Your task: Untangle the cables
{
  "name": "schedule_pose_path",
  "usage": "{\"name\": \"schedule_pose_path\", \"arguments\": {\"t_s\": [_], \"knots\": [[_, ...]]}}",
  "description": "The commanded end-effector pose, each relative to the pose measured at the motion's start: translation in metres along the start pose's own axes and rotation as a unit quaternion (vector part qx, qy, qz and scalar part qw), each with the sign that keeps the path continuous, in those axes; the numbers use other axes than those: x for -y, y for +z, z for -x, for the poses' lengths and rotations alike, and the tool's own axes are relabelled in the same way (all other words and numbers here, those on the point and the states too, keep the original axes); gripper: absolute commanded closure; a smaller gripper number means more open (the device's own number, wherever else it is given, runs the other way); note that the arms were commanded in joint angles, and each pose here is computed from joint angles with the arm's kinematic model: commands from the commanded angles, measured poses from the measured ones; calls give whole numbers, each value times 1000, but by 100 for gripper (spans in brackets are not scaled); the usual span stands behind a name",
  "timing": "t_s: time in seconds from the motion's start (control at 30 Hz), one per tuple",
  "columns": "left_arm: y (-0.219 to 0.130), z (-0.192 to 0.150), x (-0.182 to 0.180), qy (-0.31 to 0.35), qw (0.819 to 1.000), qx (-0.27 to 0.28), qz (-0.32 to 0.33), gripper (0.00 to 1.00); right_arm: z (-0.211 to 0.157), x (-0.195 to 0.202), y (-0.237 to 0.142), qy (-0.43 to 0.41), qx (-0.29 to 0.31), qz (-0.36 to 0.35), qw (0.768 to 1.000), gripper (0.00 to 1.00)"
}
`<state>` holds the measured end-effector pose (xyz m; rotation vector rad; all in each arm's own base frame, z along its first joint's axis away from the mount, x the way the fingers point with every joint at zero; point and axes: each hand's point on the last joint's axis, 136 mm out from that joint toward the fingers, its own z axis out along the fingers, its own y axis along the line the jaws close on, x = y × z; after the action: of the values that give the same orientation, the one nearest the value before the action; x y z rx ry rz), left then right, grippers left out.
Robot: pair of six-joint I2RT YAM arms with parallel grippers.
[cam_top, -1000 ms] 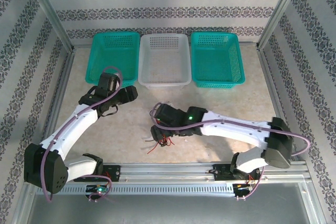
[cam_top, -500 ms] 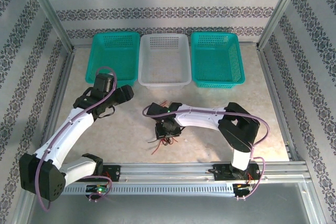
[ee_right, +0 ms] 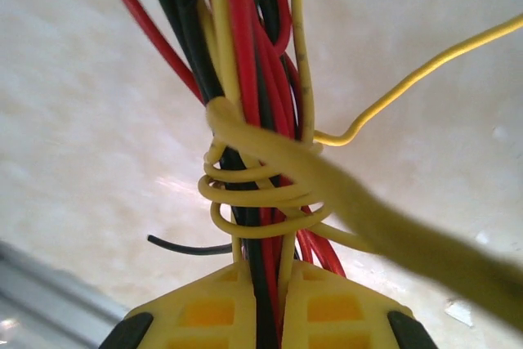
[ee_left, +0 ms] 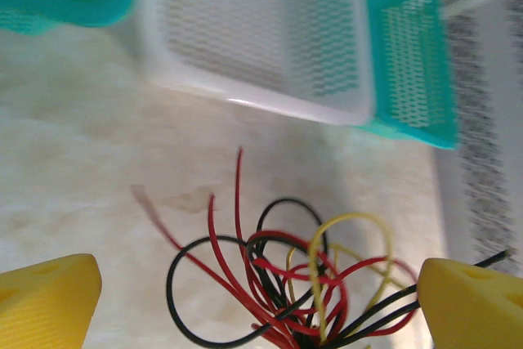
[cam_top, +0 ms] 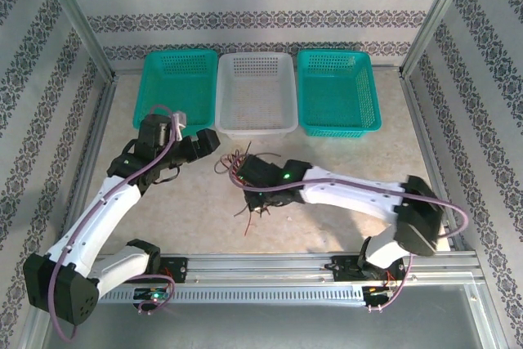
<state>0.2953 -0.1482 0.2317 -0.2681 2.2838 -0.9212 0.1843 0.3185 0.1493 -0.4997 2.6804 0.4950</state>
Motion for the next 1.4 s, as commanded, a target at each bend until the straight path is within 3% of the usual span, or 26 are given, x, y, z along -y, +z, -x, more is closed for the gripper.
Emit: {"name": "schedule_pose_path", "arguments": {"t_s": [0.0, 0.13, 0.33, 0.67, 1.37], "knots": [[-21, 14, 63, 22, 989, 13, -143, 1, 53, -4, -48, -53, 104, 18, 993, 92], [-47, 22, 109, 59, 971, 12, -231, 1, 83, -15, -85, -64, 138, 74, 986, 90], [-51, 7, 120, 153, 959, -22, -238, 1, 101, -40, -112, -94, 149, 133, 975, 87], [-26, 19, 112, 125, 966, -10, -225, 1, 103, -60, -117, -115, 131, 172, 970, 87], [-3, 11, 118, 64, 952, -51, -295, 81, 97, -66, -111, -130, 126, 172, 968, 86]]}}
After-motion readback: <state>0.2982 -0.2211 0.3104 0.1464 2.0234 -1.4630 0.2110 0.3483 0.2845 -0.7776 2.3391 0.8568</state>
